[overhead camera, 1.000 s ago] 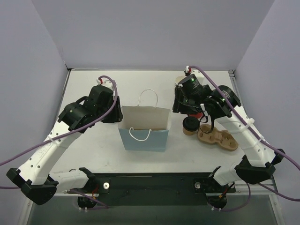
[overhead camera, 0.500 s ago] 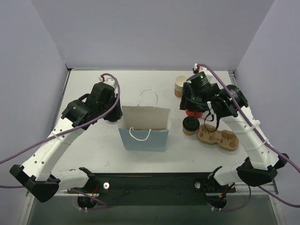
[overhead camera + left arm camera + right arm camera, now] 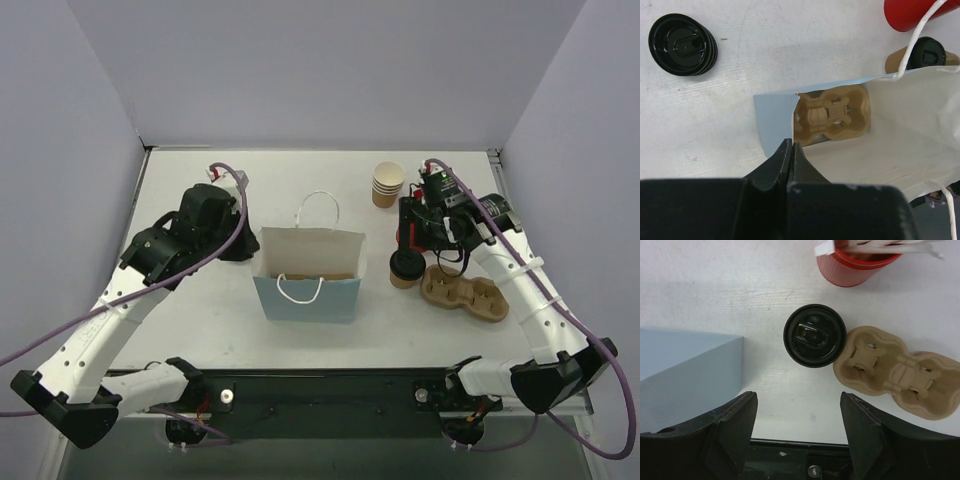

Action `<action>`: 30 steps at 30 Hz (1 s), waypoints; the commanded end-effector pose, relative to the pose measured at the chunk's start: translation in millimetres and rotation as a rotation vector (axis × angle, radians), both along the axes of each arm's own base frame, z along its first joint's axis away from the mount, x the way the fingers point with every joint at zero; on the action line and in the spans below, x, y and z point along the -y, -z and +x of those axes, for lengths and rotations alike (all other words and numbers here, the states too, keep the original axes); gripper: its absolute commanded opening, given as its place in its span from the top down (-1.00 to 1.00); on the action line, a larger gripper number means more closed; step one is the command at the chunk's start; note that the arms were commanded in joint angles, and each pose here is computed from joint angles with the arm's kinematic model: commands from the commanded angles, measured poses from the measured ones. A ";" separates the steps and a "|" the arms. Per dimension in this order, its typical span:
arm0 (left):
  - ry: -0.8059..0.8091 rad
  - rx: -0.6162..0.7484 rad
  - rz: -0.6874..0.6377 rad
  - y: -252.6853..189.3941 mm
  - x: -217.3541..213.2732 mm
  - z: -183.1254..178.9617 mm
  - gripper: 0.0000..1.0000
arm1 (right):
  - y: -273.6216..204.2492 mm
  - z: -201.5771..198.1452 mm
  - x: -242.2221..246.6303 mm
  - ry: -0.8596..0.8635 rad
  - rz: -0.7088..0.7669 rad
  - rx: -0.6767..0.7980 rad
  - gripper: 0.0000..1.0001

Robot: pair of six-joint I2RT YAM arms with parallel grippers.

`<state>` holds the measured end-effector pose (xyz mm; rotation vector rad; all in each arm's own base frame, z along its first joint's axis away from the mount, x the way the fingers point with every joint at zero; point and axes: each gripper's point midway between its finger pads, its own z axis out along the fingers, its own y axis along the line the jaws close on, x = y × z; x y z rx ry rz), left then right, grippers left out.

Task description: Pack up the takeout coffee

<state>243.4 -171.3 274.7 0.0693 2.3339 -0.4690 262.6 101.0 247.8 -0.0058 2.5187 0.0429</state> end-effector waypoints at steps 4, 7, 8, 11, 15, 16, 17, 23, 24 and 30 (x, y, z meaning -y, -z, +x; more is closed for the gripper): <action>0.208 0.322 -0.140 -51.4 17.6 -5.8 1.00 | 30.2 2.9 -23.5 -0.208 0.054 0.005 -0.53; 0.274 0.413 -0.168 -51.6 18.8 -16.1 1.00 | 50.2 12.5 -16.2 -0.175 0.019 -0.017 -0.57; 0.281 0.449 -0.176 -56.1 15.7 -20.8 1.00 | 54.5 16.0 -12.8 -0.166 0.001 -0.023 -0.59; 0.289 0.463 -0.180 -49.7 12.9 -26.2 1.00 | 68.0 25.9 -4.6 -0.154 -0.062 -0.055 -0.64; 0.310 0.436 -0.172 -41.0 13.5 -31.1 1.00 | 85.2 32.3 -2.0 -0.174 -0.092 -0.084 -0.67; 0.319 0.430 -0.175 -38.5 14.1 -33.0 1.00 | 89.0 32.8 -1.9 -0.184 -0.095 -0.091 -0.67; 0.320 0.433 -0.184 -39.7 13.5 -35.7 1.00 | 92.1 32.7 -1.8 -0.191 -0.097 -0.098 -0.66; 0.331 0.440 -0.243 -30.9 12.2 -51.1 1.00 | 102.0 30.7 4.4 -0.220 -0.112 -0.105 -0.65; 0.325 0.433 -0.244 -26.3 11.0 -52.5 1.00 | 106.1 27.4 6.2 -0.219 -0.115 -0.114 -0.66; 0.305 0.430 -0.275 -14.8 4.0 -64.3 1.00 | 116.8 19.5 10.8 -0.224 -0.117 -0.100 -0.67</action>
